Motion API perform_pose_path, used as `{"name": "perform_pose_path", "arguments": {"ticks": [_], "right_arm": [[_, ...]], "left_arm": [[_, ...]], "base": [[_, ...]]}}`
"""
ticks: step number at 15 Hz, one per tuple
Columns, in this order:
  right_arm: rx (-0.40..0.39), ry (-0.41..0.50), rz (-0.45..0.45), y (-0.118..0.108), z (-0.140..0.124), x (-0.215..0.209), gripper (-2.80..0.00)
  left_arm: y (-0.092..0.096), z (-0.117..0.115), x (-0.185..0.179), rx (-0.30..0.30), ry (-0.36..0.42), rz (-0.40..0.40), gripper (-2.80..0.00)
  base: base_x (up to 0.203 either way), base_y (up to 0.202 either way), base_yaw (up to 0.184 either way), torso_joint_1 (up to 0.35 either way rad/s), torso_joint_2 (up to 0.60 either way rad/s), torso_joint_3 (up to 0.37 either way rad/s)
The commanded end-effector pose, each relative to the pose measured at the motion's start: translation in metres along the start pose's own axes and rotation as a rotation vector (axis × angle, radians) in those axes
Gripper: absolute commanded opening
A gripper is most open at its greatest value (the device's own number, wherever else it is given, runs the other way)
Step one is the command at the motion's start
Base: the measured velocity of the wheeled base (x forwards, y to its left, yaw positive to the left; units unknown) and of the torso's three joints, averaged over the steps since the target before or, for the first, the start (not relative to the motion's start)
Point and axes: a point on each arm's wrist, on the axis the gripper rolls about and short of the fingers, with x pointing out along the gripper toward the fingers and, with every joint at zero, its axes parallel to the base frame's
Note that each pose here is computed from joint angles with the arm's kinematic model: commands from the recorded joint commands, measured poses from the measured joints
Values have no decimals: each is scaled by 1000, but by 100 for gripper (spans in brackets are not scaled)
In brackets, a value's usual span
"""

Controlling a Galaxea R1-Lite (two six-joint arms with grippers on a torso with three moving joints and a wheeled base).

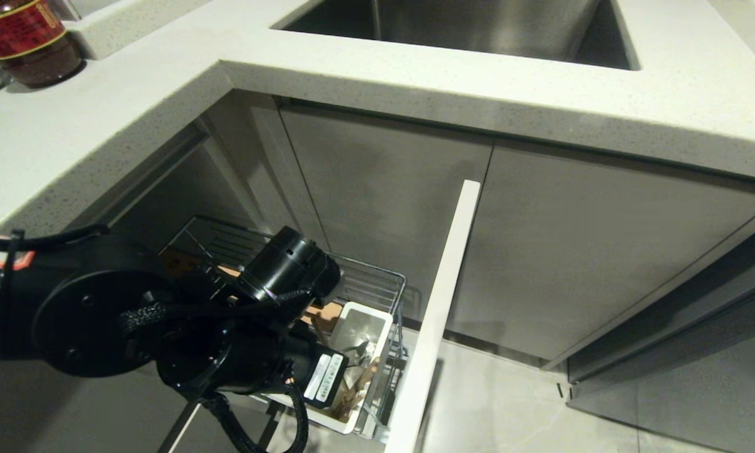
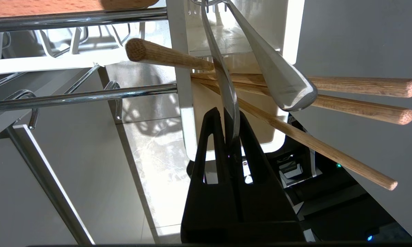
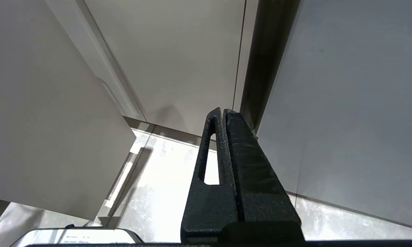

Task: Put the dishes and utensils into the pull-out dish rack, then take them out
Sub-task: Take the fork out of the cupboard

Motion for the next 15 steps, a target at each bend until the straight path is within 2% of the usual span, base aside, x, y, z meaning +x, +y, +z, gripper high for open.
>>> {"name": "perform_pose_path", "arguments": {"ticks": [1,8,15], "right_arm": [[0,24,0,0,-7,1,-280],[0,24,0,0,-7,1,-280],[0,25,0,0,-7,1,-280]], "left_arm": [[1,0,-5,-2,-12,0,-280],[6,-2,-55,-15,-166,-60,-280],[16,-10,-101,1,-178,-79,-280]], "base": [[0,0,0,0,0,0],[0,0,0,0,0,0],[0,0,0,0,0,0]]}}
